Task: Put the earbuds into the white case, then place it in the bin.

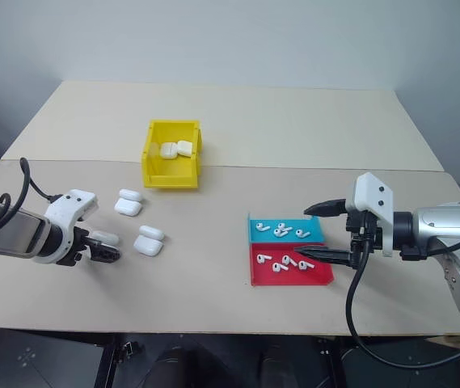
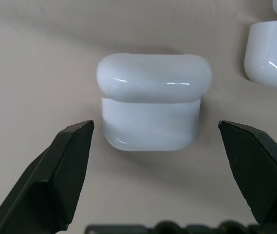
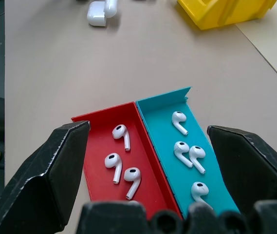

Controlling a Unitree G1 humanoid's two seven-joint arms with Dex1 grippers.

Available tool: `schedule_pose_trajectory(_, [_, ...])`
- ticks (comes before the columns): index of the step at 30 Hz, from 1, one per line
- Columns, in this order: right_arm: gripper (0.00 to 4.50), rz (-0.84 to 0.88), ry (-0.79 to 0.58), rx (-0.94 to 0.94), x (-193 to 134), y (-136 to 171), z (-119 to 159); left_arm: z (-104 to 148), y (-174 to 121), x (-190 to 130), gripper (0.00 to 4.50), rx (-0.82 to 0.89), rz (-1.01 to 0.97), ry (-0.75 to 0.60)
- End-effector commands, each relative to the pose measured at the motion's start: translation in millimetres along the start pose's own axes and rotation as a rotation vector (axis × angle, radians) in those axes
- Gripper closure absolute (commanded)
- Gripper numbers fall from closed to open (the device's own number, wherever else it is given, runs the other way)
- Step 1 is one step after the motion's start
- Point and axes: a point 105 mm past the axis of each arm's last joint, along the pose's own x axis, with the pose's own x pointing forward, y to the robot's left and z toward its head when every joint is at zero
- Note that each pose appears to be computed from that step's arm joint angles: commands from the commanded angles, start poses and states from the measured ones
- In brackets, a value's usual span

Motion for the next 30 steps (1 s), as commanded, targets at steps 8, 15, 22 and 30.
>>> schedule_pose_trajectory(8, [0.0, -0.016, -0.026, -0.026, -7.2, 0.6, 11.3, 13.2, -0.3, -0.7, 1.77, 0.022, -0.001, -0.068])
schedule_pose_trajectory(15, [0.0, -0.028, -0.038, -0.014, -7.3, 4.6, 9.2, 48.4, -10.4, -18.6, 1.77, 0.15, -0.076, -0.248])
schedule_pose_trajectory(22, [0.0, -0.042, -0.06, 0.007, -7.6, 6.1, 6.0, 55.3, -28.7, -96.3, 1.77, 0.369, -0.265, -0.934])
schedule_pose_trajectory(30, [0.0, -0.006, -0.068, 0.015, -2.8, 1.5, 6.3, 23.9, -85.2, -122.4, 1.77, 0.432, -0.824, -1.157])
